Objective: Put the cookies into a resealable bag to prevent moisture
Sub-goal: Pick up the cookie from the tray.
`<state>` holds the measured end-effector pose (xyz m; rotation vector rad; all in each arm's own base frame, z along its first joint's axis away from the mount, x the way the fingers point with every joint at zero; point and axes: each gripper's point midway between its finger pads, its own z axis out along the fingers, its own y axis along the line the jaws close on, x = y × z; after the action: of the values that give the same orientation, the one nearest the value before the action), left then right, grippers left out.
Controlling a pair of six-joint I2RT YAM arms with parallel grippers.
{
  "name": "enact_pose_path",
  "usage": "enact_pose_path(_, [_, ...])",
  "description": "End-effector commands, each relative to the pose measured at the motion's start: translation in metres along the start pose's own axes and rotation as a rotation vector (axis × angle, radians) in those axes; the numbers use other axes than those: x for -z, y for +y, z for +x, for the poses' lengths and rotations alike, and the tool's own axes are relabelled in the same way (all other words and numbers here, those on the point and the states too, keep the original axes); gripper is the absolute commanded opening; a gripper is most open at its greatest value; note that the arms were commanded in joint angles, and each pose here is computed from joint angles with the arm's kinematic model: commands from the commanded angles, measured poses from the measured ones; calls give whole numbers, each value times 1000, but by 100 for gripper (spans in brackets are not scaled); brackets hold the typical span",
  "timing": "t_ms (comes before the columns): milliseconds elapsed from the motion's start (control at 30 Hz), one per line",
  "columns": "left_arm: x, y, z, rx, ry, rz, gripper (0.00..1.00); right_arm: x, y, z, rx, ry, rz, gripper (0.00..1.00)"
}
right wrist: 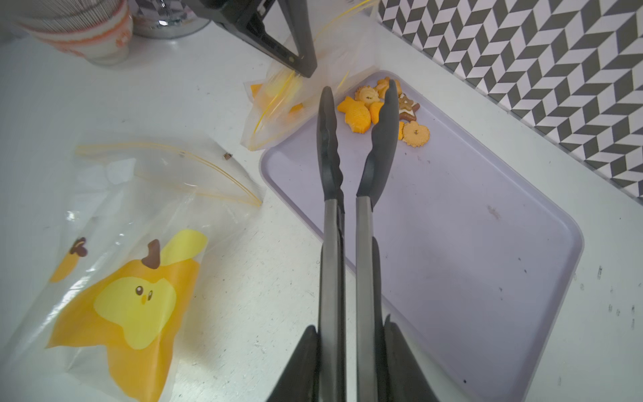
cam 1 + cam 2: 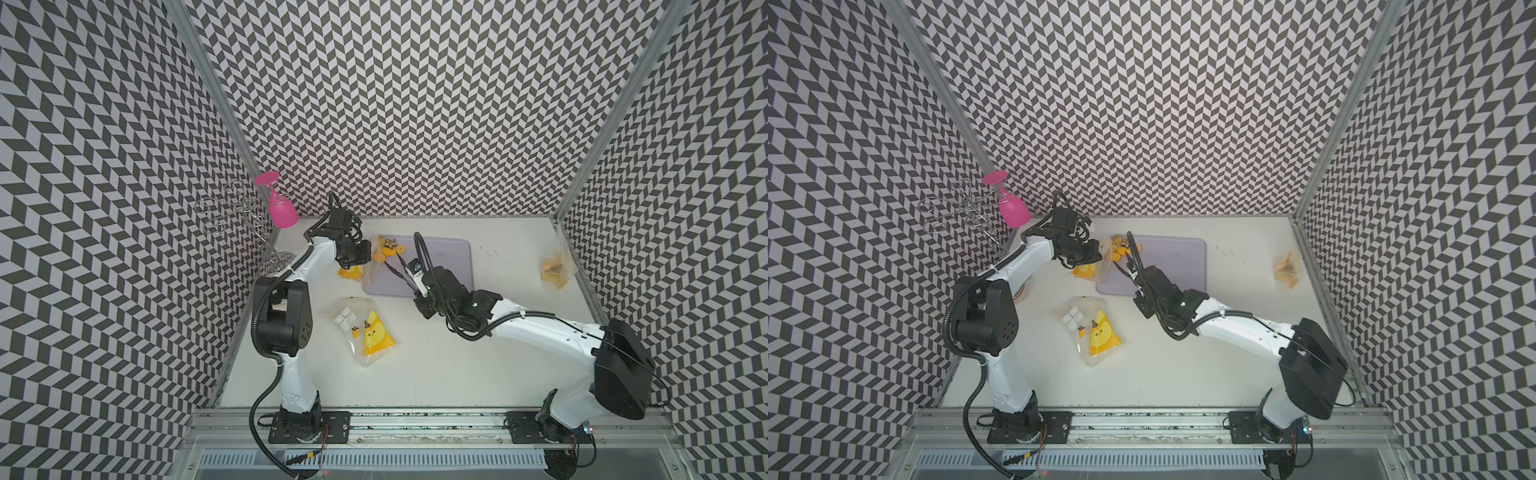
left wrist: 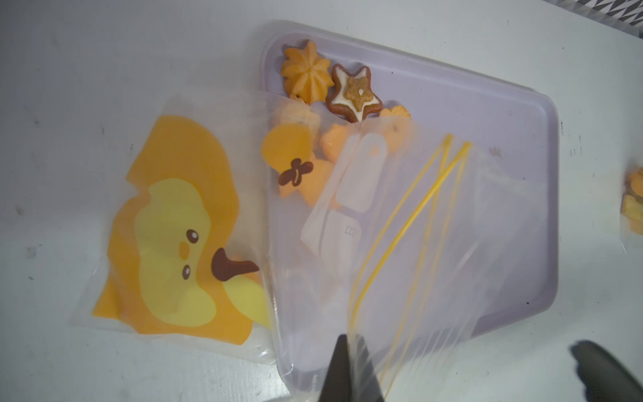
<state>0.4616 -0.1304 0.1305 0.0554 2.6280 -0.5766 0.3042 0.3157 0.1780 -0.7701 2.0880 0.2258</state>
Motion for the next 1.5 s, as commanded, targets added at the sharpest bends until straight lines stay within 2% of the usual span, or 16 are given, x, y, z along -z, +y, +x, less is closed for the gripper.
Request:
enact_pose_path(0, [16,11,-12,24,-46,-49,0,21,-1,-36,-145,-208,-41,30])
enact_pose_path(100, [22,16,-17,32,-70,-77,0,8,1,-23,-168,-173,-59,30])
enact_pose_path(233, [31,18,-22,44,-105,-70,0,-27,7,-8,-151,-64,-69,30])
enact_pose_path(333, [35,20,-25,48,-124,-71,0,-53,9,-8,-161,12,-95,30])
enact_pose_path(633, [37,21,-26,51,-131,-67,0,-108,1,-10,-181,102,-107,32])
enact_pose_path(1267, [34,20,-25,48,-122,-59,0,-166,-4,-8,-163,178,-95,32])
enact_pose_path(1367, [35,19,-25,47,-124,-57,0,-171,-6,-10,-166,177,-94,30])
enact_pose_path(1467, [34,20,-25,47,-122,-57,0,-173,-9,-9,-167,182,-86,22])
